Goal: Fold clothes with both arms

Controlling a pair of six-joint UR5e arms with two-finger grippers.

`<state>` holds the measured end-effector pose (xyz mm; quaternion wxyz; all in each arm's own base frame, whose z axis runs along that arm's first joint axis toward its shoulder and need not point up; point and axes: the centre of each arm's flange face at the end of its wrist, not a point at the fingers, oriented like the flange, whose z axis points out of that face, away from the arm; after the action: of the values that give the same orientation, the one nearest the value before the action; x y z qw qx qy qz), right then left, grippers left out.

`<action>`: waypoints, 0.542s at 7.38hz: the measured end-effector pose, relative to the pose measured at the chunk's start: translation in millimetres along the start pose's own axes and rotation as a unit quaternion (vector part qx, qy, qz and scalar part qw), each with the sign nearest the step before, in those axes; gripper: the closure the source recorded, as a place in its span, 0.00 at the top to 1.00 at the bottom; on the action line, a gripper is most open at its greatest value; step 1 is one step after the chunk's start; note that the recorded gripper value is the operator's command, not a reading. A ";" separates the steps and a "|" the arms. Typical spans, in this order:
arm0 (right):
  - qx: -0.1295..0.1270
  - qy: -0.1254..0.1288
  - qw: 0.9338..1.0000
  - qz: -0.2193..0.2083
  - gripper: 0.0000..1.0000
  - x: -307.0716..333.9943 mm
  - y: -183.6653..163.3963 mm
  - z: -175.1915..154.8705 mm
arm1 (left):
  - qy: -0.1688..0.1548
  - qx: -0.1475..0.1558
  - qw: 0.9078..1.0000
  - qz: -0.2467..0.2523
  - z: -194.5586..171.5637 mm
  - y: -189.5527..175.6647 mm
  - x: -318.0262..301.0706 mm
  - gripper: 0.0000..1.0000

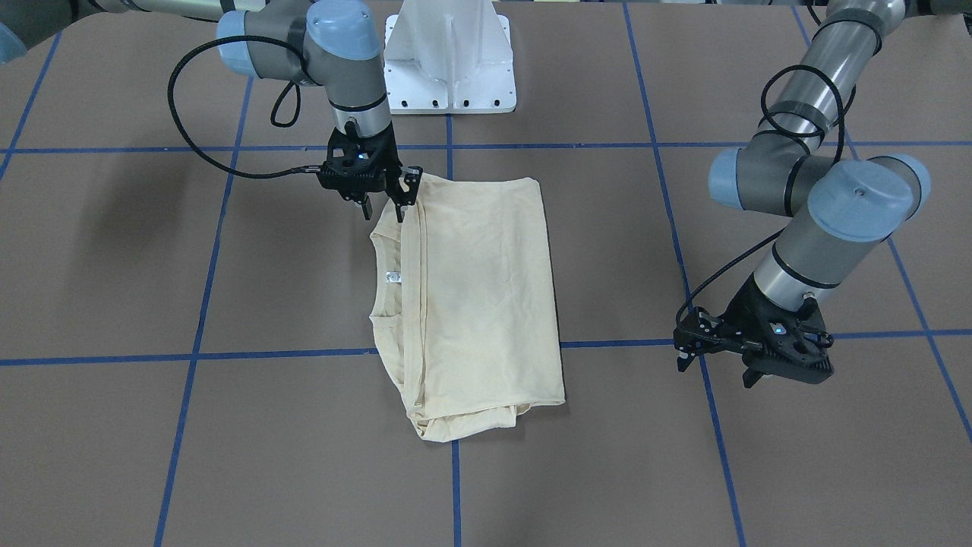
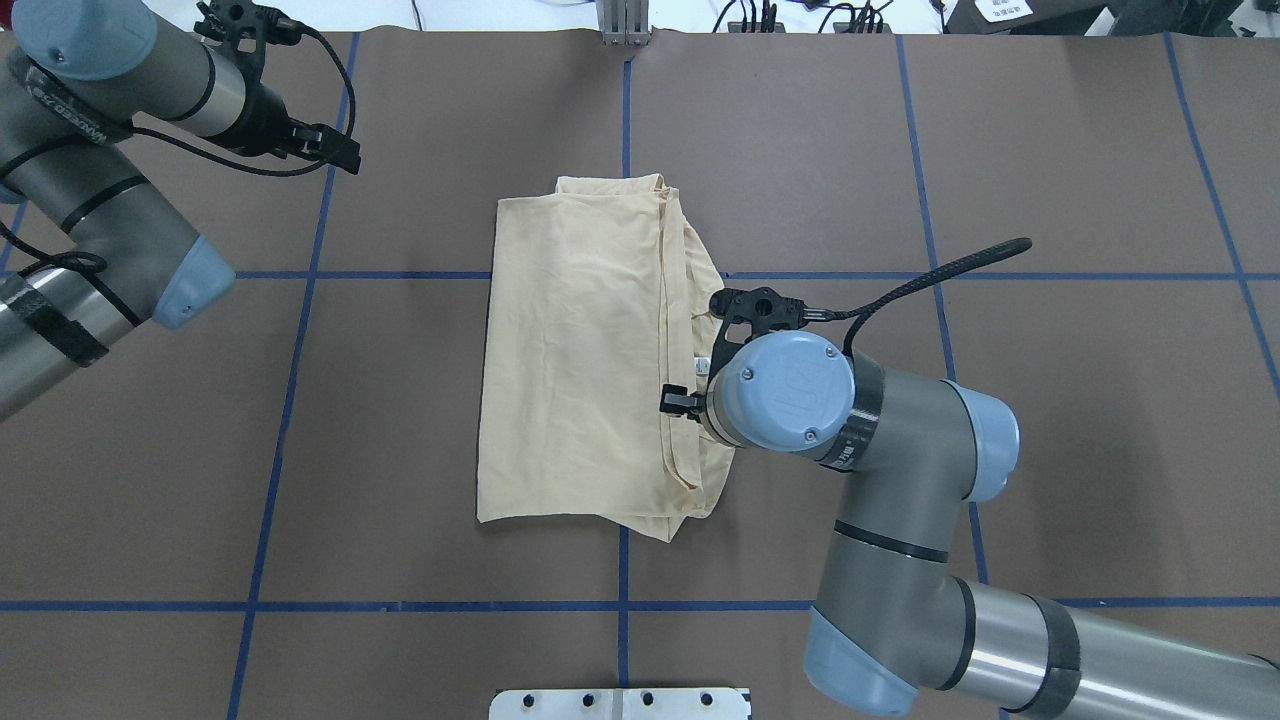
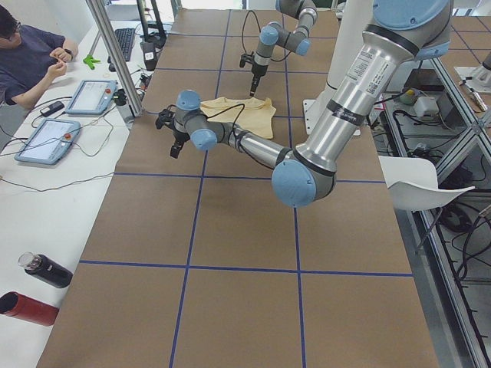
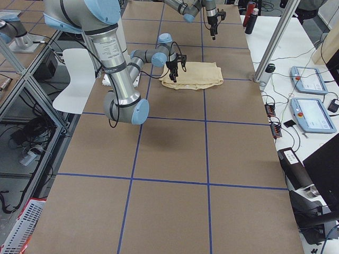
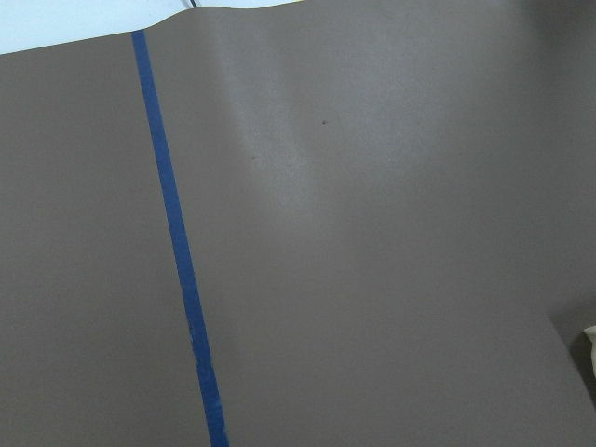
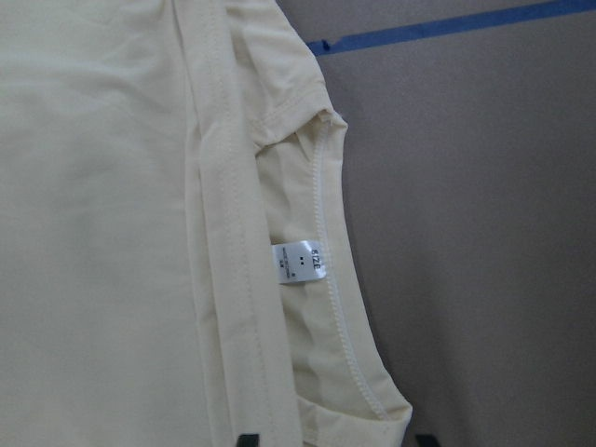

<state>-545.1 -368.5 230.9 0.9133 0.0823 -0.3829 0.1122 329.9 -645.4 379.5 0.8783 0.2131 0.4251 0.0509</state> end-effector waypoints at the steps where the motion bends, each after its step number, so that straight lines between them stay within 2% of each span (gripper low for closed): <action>1: -0.002 0.013 1.000 -0.007 1.00 -22.9 -3.1 7.0 | 0.000 0.000 1.000 0.000 -0.1 0.0 0.1 1.00; 2: -0.007 0.024 0.999 -0.021 0.98 -43.1 -5.0 16.9 | 0.000 0.000 1.000 0.000 -0.2 0.0 0.2 1.00; 4: -0.021 0.053 0.995 -0.085 0.93 -52.5 -4.9 27.0 | 0.000 0.000 1.000 0.000 -0.2 0.0 0.2 1.00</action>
<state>-597.9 -387.0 211.6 0.9399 0.0892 -0.3283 0.0301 329.8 -645.2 379.3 0.8781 0.2133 0.4252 0.0511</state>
